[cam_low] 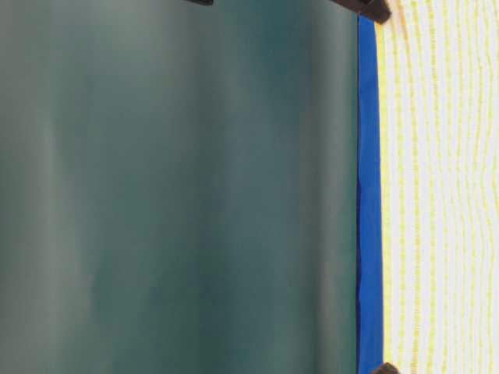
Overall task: Fold the yellow towel.
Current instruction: 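Close both grippers on the far towel corners, then pull both held corners toward the near edge, folding the towel in half, then open both grippers and regrasp the folded strip's short ends, then lift the strip and swing it, right gripper far, left gripper near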
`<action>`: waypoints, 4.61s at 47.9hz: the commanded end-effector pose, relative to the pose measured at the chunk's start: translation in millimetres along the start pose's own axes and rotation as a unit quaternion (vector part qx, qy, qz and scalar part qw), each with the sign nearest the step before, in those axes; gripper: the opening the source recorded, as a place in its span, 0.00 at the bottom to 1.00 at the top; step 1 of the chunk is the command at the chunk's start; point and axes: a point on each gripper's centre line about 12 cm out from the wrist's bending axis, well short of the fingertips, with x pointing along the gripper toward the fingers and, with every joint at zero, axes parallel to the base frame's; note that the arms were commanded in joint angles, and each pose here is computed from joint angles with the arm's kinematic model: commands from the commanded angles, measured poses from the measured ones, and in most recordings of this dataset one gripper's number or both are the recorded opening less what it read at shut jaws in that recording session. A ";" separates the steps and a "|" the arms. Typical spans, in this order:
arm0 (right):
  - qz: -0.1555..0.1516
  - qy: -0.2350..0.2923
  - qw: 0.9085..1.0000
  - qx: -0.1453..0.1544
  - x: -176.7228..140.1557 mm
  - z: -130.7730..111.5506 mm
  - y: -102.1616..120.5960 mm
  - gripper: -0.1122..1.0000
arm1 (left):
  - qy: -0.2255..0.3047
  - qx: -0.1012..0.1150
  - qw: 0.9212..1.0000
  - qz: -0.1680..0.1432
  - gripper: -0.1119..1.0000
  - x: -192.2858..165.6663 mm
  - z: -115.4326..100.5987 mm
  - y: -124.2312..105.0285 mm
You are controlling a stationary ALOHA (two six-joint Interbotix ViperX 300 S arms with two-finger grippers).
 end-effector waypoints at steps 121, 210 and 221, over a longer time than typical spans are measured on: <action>0.103 0.105 0.988 -0.049 -13.7 -34.7 83.0 0.79 | 0.066 0.017 0.992 -0.108 0.79 -17.9 2.8 -80.4; 0.178 0.002 0.981 -0.079 -86.6 25.9 103.6 0.13 | 0.039 0.035 0.988 -0.143 0.12 -85.7 78.3 -98.2; 0.175 -0.016 0.982 -0.073 -84.0 31.3 103.0 0.13 | 0.028 0.036 0.988 -0.145 0.12 -88.2 78.9 -97.4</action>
